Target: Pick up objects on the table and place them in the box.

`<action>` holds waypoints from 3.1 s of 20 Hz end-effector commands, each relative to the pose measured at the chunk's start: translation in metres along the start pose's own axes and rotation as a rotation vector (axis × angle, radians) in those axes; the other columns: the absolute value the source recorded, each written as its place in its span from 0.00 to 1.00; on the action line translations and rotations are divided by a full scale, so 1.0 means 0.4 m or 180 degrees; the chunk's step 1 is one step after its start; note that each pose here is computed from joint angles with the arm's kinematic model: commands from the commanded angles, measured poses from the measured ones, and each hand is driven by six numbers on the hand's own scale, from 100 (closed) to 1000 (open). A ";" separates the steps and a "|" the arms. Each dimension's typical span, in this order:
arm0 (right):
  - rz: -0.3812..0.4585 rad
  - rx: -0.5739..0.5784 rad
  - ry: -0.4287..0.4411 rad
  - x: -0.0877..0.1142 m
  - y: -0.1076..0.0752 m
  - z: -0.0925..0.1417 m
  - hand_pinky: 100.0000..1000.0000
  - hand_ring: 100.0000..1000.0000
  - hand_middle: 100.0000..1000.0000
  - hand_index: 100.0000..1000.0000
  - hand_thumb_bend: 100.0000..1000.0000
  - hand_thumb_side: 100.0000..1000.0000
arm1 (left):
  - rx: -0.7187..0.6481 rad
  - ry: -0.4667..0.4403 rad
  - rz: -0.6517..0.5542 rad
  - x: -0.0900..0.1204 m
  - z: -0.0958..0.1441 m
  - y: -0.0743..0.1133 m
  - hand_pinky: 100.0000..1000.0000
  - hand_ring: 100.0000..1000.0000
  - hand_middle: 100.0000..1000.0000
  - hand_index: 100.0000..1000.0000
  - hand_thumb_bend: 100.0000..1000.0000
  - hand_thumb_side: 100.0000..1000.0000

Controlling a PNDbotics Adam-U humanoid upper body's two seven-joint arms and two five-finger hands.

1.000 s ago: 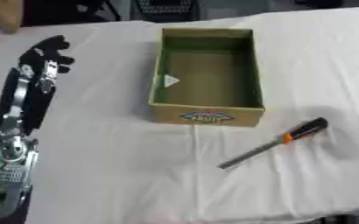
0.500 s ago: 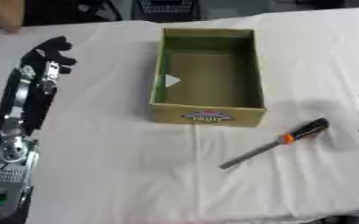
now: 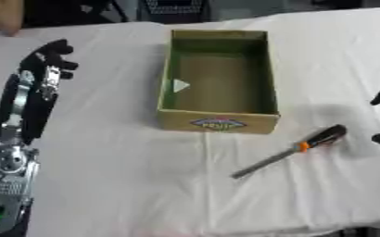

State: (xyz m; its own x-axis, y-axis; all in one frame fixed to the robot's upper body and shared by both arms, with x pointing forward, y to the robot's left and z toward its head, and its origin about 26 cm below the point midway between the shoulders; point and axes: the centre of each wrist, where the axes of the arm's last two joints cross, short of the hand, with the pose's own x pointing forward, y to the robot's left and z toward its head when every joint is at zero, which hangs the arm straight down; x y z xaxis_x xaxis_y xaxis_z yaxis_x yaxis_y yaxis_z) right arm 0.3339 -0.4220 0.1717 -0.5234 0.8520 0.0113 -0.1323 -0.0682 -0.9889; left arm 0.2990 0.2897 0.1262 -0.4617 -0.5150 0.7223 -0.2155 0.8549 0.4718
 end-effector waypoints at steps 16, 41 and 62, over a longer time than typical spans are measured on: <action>0.0106 0.0116 -0.0109 -0.010 -0.012 -0.070 0.56 0.62 0.67 0.75 0.41 0.40 | -0.0039 -0.0085 -0.0003 0.014 -0.003 0.006 0.67 0.69 0.76 0.88 0.02 1.00; 0.0116 0.0447 -0.0164 -0.016 0.041 -0.129 0.56 0.61 0.66 0.75 0.41 0.37 | -0.0068 -0.0095 0.0023 0.016 -0.003 0.000 0.67 0.69 0.76 0.88 0.02 1.00; 0.0453 0.0584 -0.0271 0.008 0.049 -0.127 0.57 0.63 0.66 0.70 0.37 0.38 | -0.0078 -0.0097 0.0019 0.017 -0.002 0.000 0.67 0.69 0.76 0.88 0.01 1.00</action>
State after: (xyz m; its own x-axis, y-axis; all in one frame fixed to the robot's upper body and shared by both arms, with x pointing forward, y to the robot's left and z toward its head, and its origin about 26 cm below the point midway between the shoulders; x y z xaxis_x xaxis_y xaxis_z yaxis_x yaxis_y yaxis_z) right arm 0.3748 -0.3910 0.1352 -0.6112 0.7893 -0.0592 -0.2195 -0.2409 -0.9454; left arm 0.2979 0.2871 0.1233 -0.4631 -0.5084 0.7260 -0.1897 0.8570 0.4791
